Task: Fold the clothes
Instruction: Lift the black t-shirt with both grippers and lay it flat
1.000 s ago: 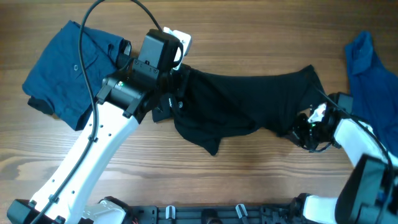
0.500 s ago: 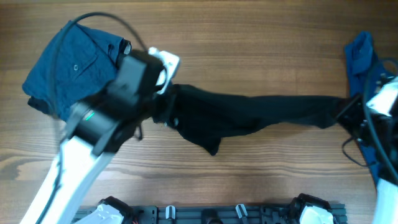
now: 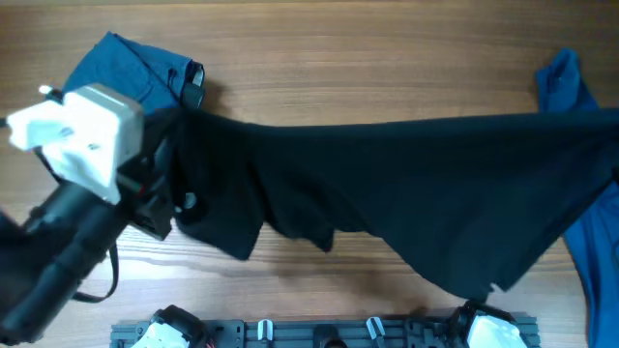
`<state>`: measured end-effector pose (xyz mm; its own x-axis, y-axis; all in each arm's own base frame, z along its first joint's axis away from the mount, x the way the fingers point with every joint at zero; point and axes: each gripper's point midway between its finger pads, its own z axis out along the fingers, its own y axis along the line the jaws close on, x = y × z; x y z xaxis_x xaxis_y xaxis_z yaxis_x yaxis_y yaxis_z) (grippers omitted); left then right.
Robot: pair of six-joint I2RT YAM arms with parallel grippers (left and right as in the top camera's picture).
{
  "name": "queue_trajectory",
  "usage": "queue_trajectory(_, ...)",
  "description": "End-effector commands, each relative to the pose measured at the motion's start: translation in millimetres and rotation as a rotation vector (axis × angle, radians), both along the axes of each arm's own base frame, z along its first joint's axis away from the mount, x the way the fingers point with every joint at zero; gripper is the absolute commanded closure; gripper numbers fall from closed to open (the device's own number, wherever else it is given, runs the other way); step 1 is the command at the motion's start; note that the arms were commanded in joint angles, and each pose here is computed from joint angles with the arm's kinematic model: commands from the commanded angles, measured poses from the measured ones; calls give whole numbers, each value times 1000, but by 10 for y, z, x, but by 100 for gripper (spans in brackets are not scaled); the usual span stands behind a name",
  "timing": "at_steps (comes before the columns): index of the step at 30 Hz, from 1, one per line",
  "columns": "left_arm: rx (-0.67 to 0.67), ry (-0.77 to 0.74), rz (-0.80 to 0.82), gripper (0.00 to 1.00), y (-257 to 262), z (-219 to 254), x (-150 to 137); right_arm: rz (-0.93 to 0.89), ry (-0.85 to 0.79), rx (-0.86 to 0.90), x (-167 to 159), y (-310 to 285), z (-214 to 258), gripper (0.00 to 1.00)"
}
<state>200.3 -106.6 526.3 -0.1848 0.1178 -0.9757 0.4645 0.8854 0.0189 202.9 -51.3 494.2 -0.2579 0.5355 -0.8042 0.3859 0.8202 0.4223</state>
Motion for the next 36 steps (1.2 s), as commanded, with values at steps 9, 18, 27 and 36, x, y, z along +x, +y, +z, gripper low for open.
queue_trajectory(9,147,64,155,96,-383,-338,1263,135,250,10,1123,-225,-637,96)
queue_trajectory(18,73,-39,2,96,-315,161,551,122,22,-80,508,-29,101,96)
queue_trajectory(27,54,-55,-25,96,-150,222,182,123,16,-85,-143,183,92,96)
queue_trajectory(36,227,139,123,96,-501,-514,1327,219,225,-4,664,49,-398,96)
